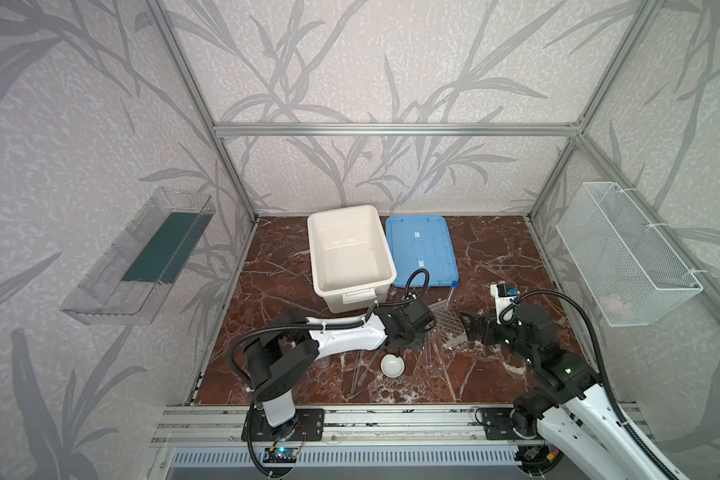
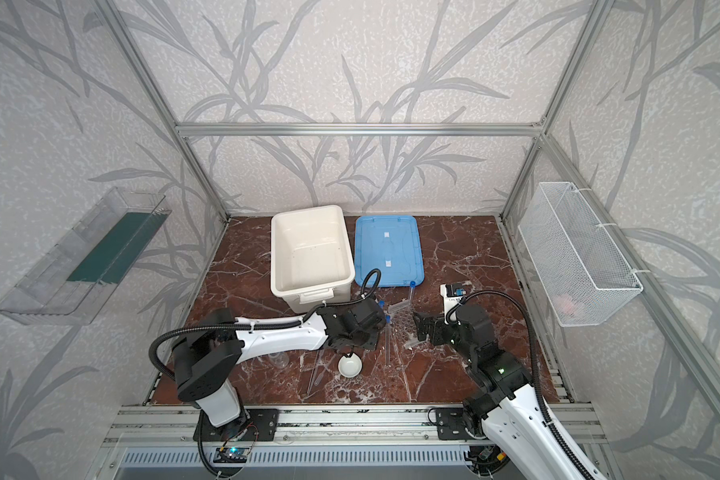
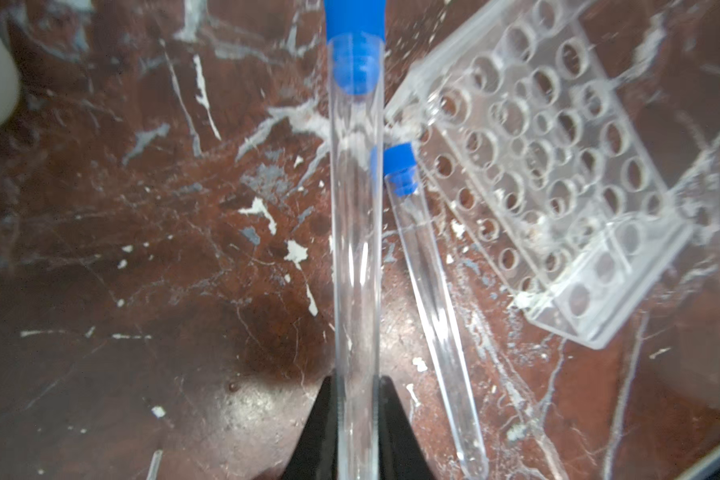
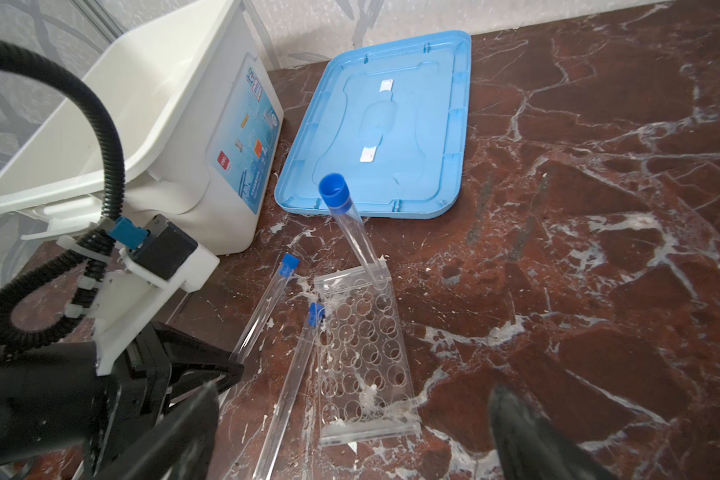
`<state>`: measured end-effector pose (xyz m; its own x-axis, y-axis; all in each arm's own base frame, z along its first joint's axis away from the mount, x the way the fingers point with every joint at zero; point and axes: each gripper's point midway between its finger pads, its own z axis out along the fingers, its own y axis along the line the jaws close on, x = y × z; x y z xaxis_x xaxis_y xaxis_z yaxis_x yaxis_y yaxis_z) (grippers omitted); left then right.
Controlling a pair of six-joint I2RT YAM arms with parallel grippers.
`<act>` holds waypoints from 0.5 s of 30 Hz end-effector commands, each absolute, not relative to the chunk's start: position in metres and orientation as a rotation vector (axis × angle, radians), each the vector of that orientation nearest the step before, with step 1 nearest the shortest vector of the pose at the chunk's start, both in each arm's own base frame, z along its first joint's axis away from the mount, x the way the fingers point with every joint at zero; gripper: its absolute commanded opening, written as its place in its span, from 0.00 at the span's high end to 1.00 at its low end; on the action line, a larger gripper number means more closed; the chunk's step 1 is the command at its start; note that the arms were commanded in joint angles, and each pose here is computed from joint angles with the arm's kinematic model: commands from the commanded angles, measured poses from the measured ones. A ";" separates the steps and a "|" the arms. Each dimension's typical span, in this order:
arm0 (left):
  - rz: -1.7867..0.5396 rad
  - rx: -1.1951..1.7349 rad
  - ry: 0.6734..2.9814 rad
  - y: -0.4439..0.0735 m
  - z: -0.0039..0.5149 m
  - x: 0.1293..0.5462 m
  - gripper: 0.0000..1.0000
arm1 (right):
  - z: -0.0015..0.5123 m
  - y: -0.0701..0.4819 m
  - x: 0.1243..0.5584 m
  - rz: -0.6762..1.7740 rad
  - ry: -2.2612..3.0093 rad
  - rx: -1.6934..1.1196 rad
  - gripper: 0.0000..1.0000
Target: Organize the chemistry lab equipment
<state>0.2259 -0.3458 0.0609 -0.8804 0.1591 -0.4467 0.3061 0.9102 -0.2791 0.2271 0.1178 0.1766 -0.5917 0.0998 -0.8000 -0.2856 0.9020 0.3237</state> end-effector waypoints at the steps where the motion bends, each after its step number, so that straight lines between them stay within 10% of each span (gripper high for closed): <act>1: -0.639 0.363 2.507 -0.362 0.091 0.234 0.84 | 0.199 0.137 0.227 0.675 2.082 -0.155 0.01; 15: -0.995 0.589 2.072 -0.372 0.159 0.209 0.84 | 0.242 0.174 0.238 0.918 2.057 -0.172 0.08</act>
